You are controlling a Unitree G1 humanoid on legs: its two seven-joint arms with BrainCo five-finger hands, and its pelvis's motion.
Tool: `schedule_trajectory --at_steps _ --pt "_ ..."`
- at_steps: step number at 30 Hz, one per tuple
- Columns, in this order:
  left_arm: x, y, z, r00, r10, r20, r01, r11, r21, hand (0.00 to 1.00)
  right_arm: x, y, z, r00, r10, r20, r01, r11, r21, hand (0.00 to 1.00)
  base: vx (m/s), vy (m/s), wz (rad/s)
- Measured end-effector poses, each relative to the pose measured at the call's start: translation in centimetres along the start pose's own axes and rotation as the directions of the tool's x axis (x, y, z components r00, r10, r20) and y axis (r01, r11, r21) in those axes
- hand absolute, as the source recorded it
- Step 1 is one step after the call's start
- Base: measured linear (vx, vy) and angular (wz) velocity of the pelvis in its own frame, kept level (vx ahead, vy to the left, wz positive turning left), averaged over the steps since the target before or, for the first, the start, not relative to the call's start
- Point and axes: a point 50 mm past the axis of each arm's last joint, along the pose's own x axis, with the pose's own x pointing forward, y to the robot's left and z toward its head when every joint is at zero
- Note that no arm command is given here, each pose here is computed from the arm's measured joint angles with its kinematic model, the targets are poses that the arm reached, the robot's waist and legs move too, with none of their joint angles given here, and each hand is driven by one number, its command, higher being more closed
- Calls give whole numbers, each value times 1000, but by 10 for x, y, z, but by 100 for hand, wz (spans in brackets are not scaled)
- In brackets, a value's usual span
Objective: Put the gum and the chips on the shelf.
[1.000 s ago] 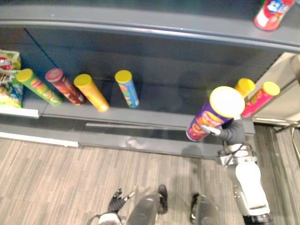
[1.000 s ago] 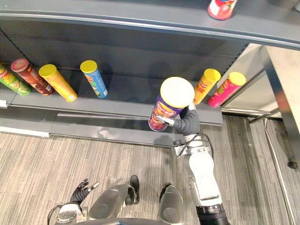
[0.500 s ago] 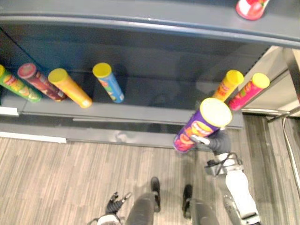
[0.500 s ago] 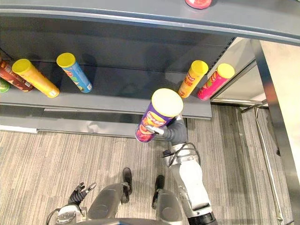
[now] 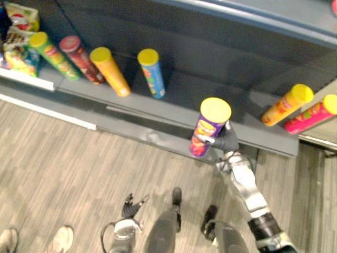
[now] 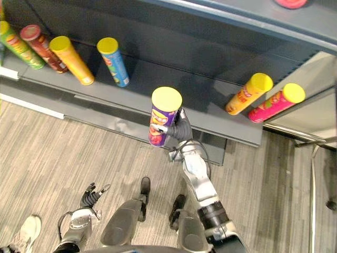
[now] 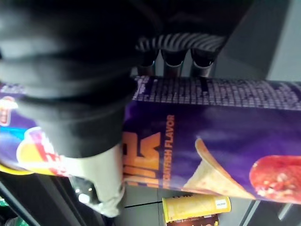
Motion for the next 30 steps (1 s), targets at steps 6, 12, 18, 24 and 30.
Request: schedule_trajectory --at_steps 6,12,18,24,30 --pt "4 -3 29 993 -4 122 4 1000 1 0 53 -36 21 974 -220 55 223 974 -52 100 -52 3 15" --pt "4 -5 29 992 -11 123 11 1000 5 0 85 -68 57 910 -390 140 399 916 -36 100 -30 -39 2" --pt "5 -9 32 991 -22 129 20 1000 14 0 97 -87 89 844 -484 231 495 869 9 100 -19 -57 6" --pt "8 -12 39 989 -20 145 20 1000 1 0 100 -96 103 788 -551 274 567 823 23 100 -8 -62 4" --pt "7 -16 39 989 -26 143 28 1000 -7 0 103 -97 112 760 -584 285 591 804 71 100 1 -50 1"
